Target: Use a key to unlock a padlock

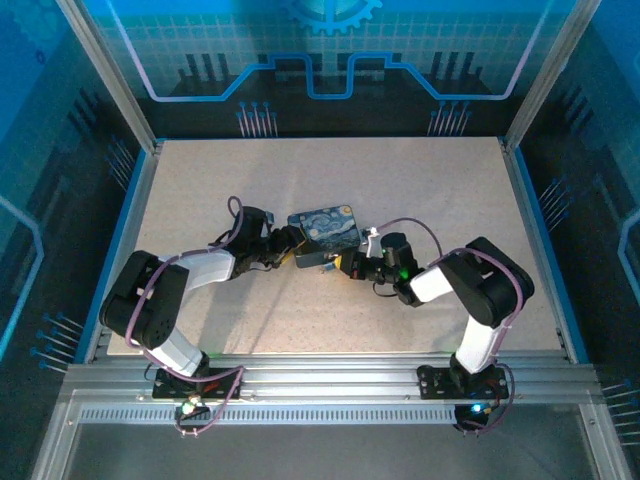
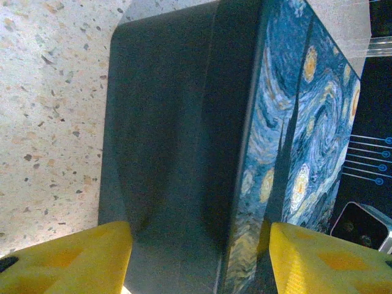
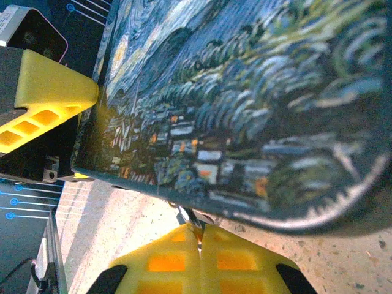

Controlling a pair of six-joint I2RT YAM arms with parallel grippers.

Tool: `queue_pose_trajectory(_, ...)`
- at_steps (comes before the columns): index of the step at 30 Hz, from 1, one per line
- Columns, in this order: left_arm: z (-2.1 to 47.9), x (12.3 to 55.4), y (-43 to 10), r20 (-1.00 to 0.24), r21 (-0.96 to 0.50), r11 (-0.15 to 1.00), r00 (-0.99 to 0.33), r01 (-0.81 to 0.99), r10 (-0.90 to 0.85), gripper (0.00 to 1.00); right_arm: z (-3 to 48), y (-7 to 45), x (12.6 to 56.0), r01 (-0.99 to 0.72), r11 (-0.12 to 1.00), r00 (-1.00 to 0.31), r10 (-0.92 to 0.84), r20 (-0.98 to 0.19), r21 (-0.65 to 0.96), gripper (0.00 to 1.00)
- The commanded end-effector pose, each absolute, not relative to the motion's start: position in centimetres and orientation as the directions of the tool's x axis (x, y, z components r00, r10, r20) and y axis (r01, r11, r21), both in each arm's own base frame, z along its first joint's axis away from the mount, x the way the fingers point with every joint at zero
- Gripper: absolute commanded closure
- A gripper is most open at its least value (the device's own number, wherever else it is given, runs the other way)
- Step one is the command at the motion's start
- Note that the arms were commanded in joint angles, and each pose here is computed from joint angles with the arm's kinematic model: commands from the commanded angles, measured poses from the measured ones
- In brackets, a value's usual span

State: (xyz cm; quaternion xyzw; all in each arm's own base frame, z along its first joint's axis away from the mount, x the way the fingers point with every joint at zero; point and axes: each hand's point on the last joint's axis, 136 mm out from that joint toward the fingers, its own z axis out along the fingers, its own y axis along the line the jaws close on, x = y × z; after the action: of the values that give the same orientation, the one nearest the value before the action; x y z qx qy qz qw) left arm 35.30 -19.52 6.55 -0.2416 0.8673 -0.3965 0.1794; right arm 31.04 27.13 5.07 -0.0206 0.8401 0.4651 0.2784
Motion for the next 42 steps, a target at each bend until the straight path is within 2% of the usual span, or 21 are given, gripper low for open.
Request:
queue_pose_trajectory(1, 4.8, 33.3, -19.1, -0.072, -0.730, 0.594, -0.827, -0.337, -0.558, 0.37, 6.1, 26.4, 31.3, -0.311, 0.569, -0.823, 0.238, -0.515, 0.761, 0.99)
queue_pose_trajectory(17, 8.9, 33.6, -18.7, -0.177, -0.754, 0.611, -0.820, -0.243, -0.544, 0.24, 8.0, 24.4, 29.0, -0.354, 0.651, -0.816, 0.137, -0.562, 0.672, 0.99)
queue_pose_trajectory(27, 11.4, 32.5, -16.2, -0.374, -0.687, 0.715, -0.779, -0.132, -0.504, 0.02, 10.7, 23.4, 25.6, -0.412, 0.681, -0.836, -0.018, -0.548, 0.606, 0.99)
queue_pose_trajectory(33, 11.6, 31.2, -14.5, -0.426, -0.623, 0.772, -0.775, -0.122, -0.466, 0.01, 12.1, 22.8, 23.6, -0.438, 0.684, -0.841, -0.082, -0.535, 0.584, 0.99)
queue_pose_trajectory(42, 11.5, 30.2, -13.9, -0.433, -0.619, 0.777, -0.775, -0.115, -0.460, 0.01, 11.7, 21.5, 20.0, -0.386, 0.719, -0.897, -0.146, -0.418, 0.578, 0.99)
